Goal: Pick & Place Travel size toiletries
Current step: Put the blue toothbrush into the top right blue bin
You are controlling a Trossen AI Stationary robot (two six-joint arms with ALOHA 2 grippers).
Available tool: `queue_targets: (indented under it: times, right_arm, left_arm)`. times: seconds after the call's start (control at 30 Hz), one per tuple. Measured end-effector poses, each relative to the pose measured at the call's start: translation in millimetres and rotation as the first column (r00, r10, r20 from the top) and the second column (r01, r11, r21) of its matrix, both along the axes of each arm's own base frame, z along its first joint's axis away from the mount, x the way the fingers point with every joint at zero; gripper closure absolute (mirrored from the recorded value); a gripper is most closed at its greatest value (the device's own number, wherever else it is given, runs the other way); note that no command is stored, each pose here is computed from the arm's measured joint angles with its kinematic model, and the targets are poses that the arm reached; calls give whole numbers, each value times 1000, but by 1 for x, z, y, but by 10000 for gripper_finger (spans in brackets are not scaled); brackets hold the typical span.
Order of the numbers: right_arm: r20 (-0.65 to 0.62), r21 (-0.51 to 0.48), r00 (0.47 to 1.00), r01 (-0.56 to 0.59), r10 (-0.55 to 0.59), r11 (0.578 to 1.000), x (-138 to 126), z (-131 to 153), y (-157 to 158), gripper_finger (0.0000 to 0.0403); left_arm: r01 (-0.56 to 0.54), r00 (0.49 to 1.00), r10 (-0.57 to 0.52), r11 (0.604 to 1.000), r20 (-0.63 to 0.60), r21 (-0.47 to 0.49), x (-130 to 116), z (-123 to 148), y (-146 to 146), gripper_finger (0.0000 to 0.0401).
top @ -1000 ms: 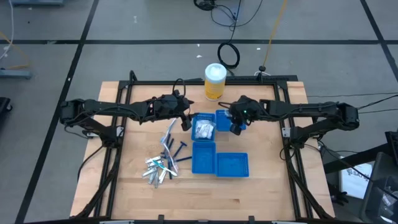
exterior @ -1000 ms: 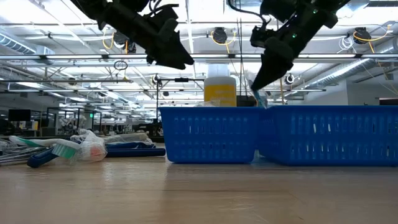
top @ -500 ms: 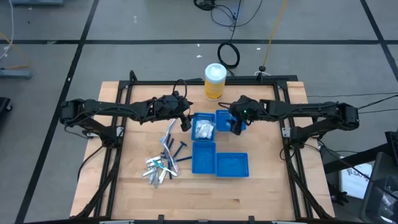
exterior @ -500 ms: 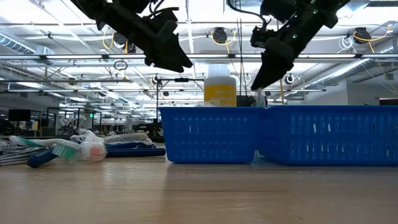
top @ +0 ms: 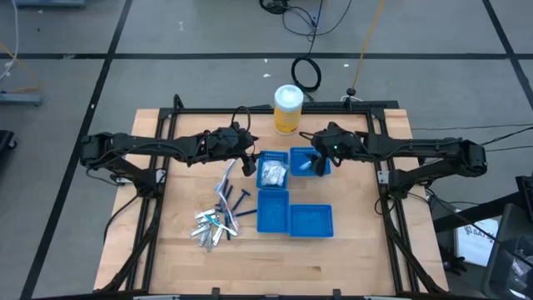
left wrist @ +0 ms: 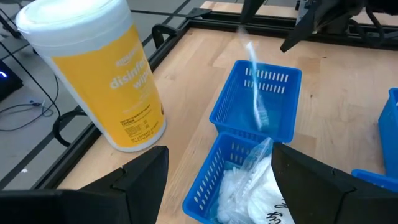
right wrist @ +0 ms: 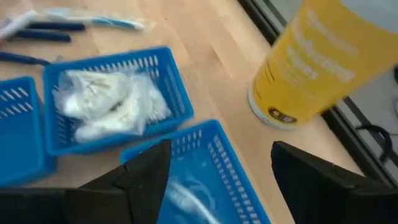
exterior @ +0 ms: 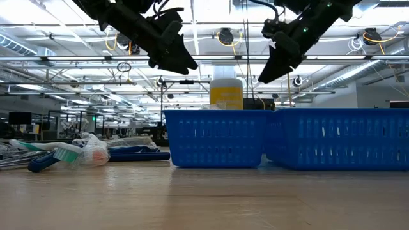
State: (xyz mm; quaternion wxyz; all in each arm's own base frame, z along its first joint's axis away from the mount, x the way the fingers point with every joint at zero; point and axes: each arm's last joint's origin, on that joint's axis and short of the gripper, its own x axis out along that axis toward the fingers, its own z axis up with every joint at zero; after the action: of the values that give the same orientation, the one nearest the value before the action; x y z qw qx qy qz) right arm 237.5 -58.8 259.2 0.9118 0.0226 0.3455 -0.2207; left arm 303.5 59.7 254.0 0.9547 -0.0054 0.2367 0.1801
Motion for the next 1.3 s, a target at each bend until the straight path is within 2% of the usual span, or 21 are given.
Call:
queue_targets:
  times: [0.17,0.3,0.47,0.63,0.87,0.93,1.1,1.3]
  right_arm:
    - [-65,41,998,26,-23,999,-5,-6,1,148]
    - [-66,64,997,41,-37,997,-6,-7,2,149]
    - [-34,44,999,4,-3,999,-5,-2,7,149]
    - [77,-55,994,-78,82,995,-4,11,12,149]
    - [237,-200,956,-126,173,972,-6,6,16,149]
    - [278,-219,944,-119,179,968,-8,4,17,149]
    - [308,-237,933,-115,186,965,-16,1,18,149]
    - [353,-262,915,-105,197,959,-24,1,19,149]
  left_arm:
    - [-1,1000,1,1000,-22,-6,-1,-2,0,123]
    - [-3,995,3,1000,-104,-5,-5,-8,-1,123]
    - [-148,954,113,983,-277,-108,-19,-25,-2,123]
    - [-302,891,194,928,-411,-217,-33,-38,-7,123]
    - [-474,833,301,821,-463,-318,-48,-63,-9,123]
    - [-509,812,316,794,-490,-333,-53,-71,-11,123]
    - [-630,722,365,699,-588,-339,-65,-84,-16,123]
    - [-674,695,382,642,-609,-366,-62,-97,-21,123]
